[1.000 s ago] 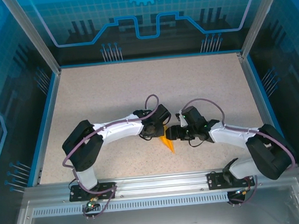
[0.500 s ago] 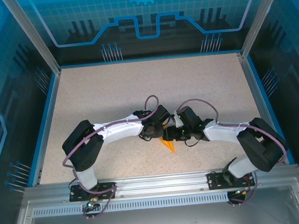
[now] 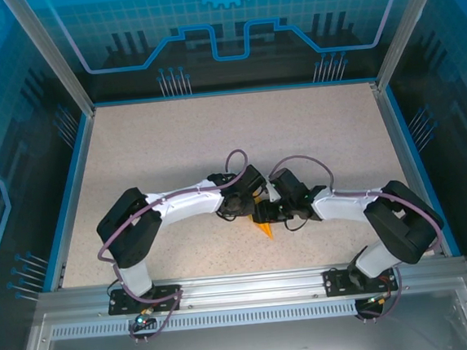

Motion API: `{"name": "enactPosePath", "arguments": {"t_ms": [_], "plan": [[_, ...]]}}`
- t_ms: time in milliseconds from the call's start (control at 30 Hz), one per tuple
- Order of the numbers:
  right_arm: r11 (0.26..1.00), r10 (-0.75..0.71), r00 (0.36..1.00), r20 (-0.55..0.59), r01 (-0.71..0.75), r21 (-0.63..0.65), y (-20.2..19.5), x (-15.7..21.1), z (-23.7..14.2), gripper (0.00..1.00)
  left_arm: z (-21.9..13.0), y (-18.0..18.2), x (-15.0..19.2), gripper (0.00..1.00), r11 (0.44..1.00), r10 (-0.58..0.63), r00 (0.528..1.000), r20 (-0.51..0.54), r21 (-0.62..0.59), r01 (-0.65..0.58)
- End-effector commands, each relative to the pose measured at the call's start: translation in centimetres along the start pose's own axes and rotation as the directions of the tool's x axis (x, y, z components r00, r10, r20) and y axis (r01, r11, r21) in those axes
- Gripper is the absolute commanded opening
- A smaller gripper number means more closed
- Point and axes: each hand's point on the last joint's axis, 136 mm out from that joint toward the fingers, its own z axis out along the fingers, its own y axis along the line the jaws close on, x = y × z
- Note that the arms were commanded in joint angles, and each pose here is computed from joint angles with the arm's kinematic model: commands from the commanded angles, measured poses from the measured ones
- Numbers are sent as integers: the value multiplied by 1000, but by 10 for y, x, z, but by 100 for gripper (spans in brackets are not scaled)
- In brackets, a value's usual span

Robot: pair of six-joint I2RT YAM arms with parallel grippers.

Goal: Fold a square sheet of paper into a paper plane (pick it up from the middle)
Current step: Move a paper plane to the center of the table.

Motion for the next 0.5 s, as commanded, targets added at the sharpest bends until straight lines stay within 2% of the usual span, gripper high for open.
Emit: {"name": "enactPosePath", "arguments": {"t_ms": [0,200,367,467], "plan": [[999,-29,999,-18,30,37,1,1,4,40,-9,3,-4,12,1000,10,1000,26,4,-10],[996,-35,999,-41,38,78,-3,3,8,31,-11,3,-5,15,1000,7,999,35,17,-8],[996,-43,998,-40,46,74,4,-1,6,16,-16,2,-6,20,999,10,999,53,40,-12],[994,-52,998,-43,56,96,6,-4,3,12,-23,1,-8,23,998,7,997,72,64,-12]]}}
